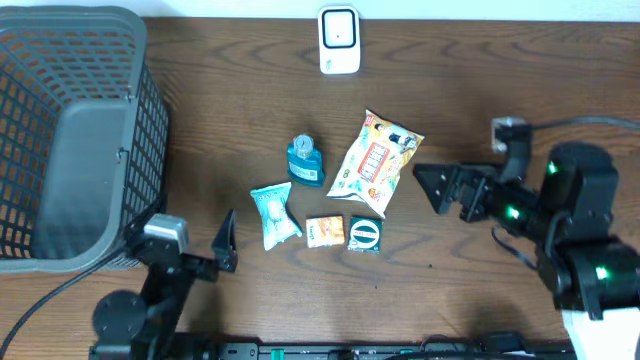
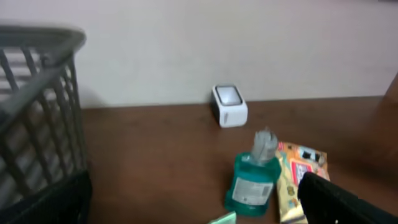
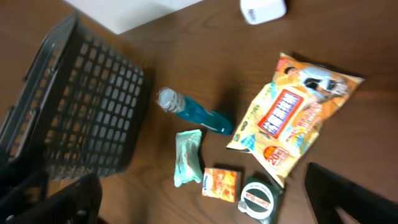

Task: Scan the item barcode

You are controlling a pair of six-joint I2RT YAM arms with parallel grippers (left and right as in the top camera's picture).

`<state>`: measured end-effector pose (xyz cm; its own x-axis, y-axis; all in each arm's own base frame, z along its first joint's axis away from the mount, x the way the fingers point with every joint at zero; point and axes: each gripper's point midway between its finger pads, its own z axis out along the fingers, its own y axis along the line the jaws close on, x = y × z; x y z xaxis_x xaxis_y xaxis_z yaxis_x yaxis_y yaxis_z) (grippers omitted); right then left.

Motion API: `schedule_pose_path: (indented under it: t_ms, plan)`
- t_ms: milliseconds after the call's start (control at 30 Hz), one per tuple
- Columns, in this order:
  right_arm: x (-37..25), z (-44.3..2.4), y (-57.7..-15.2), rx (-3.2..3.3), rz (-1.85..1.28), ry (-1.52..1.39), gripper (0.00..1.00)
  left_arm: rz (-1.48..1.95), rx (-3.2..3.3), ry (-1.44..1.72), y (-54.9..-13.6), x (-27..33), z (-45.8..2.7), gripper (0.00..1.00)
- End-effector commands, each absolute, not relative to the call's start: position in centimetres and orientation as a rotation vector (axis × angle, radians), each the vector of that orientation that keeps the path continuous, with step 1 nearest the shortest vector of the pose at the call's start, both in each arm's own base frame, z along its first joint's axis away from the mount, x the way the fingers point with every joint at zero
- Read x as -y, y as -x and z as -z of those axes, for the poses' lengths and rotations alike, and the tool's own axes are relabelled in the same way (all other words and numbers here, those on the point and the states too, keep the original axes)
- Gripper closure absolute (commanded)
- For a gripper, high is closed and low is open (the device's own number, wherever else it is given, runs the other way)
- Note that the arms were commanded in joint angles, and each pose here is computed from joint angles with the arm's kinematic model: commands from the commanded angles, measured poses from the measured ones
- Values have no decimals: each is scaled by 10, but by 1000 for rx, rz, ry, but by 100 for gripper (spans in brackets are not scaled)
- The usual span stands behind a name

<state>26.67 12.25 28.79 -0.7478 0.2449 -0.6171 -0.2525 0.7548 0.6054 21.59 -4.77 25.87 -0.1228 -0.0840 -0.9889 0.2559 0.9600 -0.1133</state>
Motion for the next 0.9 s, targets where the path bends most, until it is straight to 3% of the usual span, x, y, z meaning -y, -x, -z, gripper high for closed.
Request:
schedule_pose_path:
  t_ms: [0,200,333,633,867]
  plan:
    - [-135,-278,-274,-2307,-997,-58,18,400,-1670,-34,-227,50,-238,2]
    - [-140,-179,-266,-2697,-594,-469,20,410,-1703,44,-236,45,-212,2]
    - [-166,-130,-258,-2825,-386,-570,20,410,-1707,45,-236,45,-211,2]
    - [-191,-34,-250,-3042,-96,-471,20,409,-1769,57,-233,44,-196,2]
    - [-194,-20,-252,-3081,-80,-271,12,408,-1796,62,-232,44,-190,2]
